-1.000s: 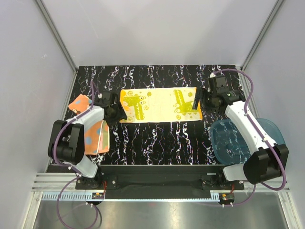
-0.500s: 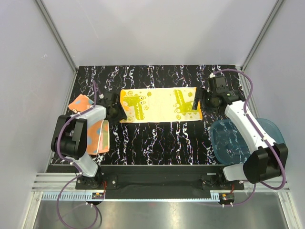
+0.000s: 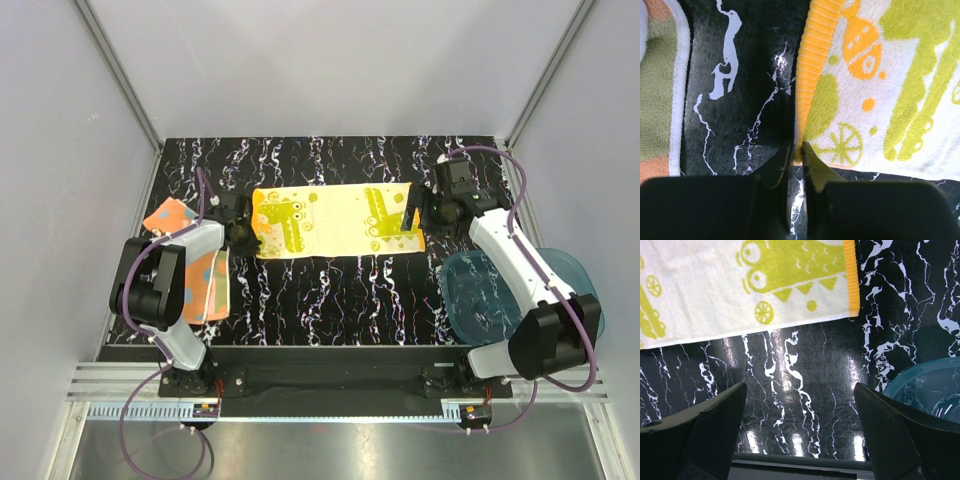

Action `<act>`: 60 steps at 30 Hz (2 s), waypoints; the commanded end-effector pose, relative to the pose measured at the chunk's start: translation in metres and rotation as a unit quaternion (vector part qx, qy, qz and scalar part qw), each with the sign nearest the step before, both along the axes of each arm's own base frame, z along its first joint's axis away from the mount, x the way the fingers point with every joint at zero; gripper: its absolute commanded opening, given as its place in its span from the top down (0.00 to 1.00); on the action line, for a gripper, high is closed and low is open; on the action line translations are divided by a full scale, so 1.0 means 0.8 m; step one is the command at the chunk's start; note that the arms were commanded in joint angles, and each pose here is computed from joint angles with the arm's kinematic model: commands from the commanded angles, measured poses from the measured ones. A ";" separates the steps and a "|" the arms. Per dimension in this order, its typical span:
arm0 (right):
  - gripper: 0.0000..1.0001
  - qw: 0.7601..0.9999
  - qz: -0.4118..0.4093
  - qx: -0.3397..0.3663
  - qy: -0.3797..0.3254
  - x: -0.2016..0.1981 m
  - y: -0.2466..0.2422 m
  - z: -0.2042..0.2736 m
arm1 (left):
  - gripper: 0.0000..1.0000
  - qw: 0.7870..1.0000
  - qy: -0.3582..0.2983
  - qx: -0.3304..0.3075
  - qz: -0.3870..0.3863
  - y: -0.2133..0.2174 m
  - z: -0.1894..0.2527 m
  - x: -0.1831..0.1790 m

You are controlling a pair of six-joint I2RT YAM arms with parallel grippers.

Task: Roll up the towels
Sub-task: Fold the towel

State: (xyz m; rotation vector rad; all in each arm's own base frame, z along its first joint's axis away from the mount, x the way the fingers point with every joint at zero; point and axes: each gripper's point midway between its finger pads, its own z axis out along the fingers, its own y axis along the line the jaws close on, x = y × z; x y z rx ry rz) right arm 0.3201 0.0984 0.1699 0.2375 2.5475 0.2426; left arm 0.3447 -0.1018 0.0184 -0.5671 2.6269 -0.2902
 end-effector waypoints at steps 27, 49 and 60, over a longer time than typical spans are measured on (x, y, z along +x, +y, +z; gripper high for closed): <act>0.29 0.988 -0.067 0.019 0.137 0.036 -0.003 -0.167 | 1.00 0.999 -0.010 -0.015 0.042 0.050 0.028 -0.041; 0.73 0.985 -0.066 0.029 0.154 0.043 -0.009 -0.201 | 1.00 0.999 -0.007 -0.004 0.047 0.056 0.025 -0.034; 1.00 0.988 -0.050 0.054 0.138 0.031 0.000 -0.170 | 1.00 0.999 -0.011 -0.019 0.031 0.048 0.033 -0.028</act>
